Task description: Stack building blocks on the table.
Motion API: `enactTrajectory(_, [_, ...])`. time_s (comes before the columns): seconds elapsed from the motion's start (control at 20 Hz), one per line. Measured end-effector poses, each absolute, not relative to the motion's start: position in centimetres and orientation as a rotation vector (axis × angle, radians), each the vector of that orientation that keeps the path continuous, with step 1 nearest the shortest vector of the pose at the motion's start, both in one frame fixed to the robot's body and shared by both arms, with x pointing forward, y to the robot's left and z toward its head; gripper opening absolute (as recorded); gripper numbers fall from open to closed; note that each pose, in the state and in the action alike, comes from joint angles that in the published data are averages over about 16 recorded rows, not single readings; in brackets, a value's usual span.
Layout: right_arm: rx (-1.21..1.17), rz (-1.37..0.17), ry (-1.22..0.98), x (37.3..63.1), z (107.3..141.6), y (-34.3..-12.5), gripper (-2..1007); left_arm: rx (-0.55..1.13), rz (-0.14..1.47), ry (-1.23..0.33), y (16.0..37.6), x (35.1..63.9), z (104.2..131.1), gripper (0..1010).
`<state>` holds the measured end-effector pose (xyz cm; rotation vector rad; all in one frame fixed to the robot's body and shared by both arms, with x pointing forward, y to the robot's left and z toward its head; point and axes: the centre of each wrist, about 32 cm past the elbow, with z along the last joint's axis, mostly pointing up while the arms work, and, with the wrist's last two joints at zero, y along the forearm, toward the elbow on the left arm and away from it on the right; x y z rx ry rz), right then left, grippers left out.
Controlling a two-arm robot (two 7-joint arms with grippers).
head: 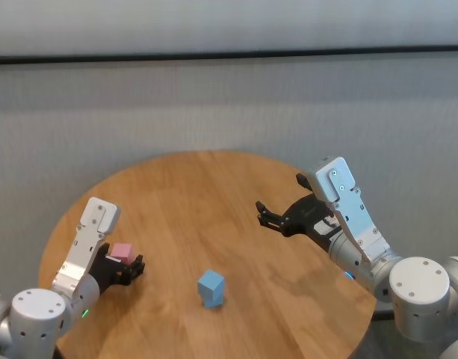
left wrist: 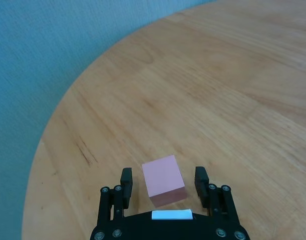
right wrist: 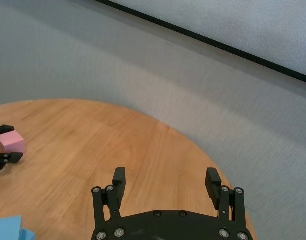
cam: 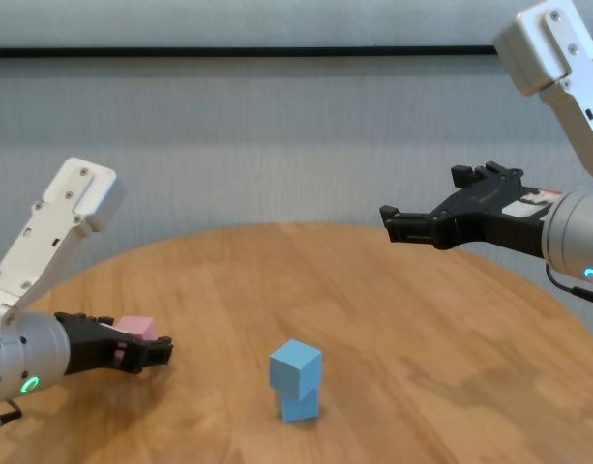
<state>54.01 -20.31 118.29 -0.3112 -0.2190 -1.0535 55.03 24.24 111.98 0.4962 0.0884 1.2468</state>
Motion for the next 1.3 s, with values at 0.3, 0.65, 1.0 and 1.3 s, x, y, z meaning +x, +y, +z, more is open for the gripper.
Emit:
enactTrajectory(0.3, [-0.311, -1.053, -0.219, 54.0, 118.3, -20.3, 1005, 0.494, 1.248, 0.088, 24.3, 55.0, 112.0, 632])
enactTrajectory(0.65, [-0.311, -1.053, -0.219, 54.0, 118.3, -20.3, 1004, 0.492, 1.249, 0.088, 24.3, 55.0, 112.0, 457])
enactTrajectory(1.0, [-0.311, -1.053, -0.219, 54.0, 118.3, -20.3, 1004, 0.483, 1.219, 0.093, 24.4, 54.9, 112.3, 396])
enactTrajectory(1.3, [-0.311, -1.053, -0.219, 54.0, 118.3, -20.3, 1004, 0.475, 1.144, 0.1, 25.4, 54.5, 113.3, 395])
